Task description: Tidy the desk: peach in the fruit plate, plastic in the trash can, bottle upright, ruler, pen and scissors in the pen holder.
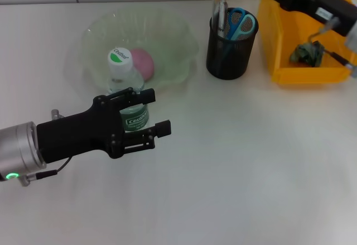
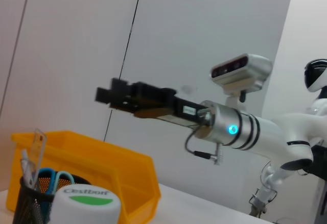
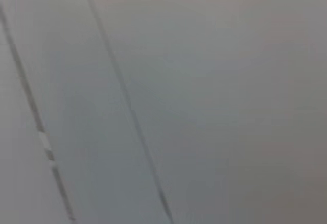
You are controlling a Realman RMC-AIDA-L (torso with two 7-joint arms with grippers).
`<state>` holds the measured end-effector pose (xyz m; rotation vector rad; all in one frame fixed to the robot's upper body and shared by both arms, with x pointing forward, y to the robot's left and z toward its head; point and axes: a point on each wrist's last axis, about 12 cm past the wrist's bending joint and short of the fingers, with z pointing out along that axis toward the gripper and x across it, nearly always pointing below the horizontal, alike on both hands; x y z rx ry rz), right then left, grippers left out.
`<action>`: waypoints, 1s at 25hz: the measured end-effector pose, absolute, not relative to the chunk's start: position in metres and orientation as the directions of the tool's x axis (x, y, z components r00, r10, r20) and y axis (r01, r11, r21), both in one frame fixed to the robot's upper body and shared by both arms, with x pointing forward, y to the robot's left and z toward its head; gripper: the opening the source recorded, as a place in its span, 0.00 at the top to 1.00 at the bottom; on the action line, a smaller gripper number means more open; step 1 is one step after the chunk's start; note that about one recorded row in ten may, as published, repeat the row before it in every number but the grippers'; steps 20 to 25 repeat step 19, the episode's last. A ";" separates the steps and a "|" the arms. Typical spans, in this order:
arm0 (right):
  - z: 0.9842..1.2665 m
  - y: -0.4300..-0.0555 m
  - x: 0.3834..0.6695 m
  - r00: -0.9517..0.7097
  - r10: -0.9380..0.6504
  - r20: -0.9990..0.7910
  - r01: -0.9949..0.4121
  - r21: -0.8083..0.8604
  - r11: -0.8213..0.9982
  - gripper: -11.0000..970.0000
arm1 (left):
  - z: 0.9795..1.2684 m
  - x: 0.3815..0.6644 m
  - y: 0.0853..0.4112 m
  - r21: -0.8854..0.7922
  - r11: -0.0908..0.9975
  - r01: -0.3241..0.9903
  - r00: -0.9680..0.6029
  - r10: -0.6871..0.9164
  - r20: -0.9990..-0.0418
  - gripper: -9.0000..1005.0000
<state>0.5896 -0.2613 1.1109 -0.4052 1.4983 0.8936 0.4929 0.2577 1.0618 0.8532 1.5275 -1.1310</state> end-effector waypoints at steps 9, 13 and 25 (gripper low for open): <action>1.103 -0.284 0.520 -0.119 0.078 -0.990 -0.896 0.141 0.421 0.26 | 1.061 0.478 0.271 -0.251 0.303 0.919 -0.249 -0.045 -0.967 0.20; 1.082 -0.286 0.487 -0.129 -0.039 -0.991 -0.944 0.111 0.310 0.17 | 1.060 0.471 0.283 -0.260 0.321 0.911 -0.258 -0.049 -0.965 0.20; 1.063 -0.283 0.461 -0.152 -0.068 -0.986 -0.961 0.131 0.245 0.17 | 1.057 0.461 0.295 -0.275 0.328 0.904 -0.279 -0.037 -0.960 0.20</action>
